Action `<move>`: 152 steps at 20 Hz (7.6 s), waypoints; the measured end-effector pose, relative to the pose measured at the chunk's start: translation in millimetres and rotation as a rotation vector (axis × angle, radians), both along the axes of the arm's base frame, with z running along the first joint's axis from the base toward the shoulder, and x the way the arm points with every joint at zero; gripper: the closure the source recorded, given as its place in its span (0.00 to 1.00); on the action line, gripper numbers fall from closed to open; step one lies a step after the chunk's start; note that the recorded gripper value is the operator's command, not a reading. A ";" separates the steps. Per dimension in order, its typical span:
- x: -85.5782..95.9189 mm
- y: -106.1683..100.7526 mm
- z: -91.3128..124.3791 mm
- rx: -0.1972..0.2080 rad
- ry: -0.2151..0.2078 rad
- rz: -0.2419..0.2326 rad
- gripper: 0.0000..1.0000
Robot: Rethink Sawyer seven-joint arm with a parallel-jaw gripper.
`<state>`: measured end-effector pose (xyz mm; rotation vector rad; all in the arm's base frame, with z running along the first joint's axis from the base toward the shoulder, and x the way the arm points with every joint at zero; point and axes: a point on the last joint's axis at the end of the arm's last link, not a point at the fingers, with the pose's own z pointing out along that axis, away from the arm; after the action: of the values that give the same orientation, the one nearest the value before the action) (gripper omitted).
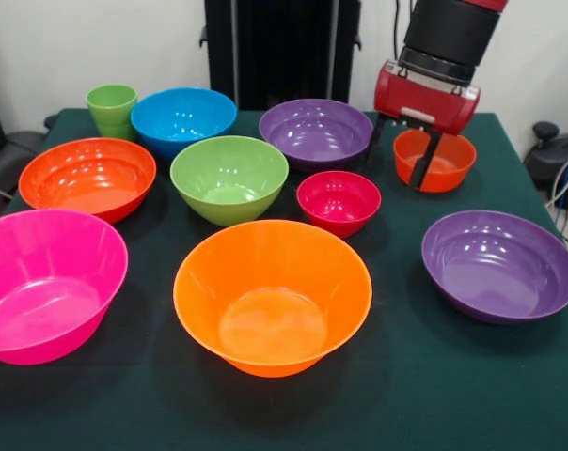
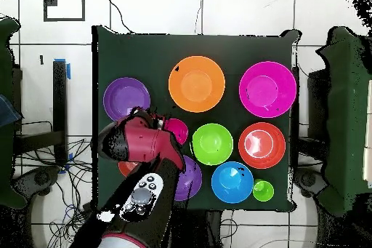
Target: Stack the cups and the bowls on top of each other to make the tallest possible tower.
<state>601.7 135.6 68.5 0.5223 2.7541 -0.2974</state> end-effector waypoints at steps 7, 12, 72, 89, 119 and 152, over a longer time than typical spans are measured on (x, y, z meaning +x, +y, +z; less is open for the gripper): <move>28.0 5.4 -6.1 -0.010 -0.047 -0.029 0.00; 38.6 18.9 -5.5 -0.010 -0.069 -0.021 0.00; 16.4 48.6 -105.4 -0.006 -0.062 0.015 0.00; 15.9 55.7 -123.4 0.044 -0.051 -0.001 1.00; -53.9 14.7 -78.9 0.199 -0.101 0.048 1.00; -119.0 32.7 -61.2 0.300 -0.130 0.167 0.00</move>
<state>482.7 168.3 7.3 0.3642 2.7052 0.1863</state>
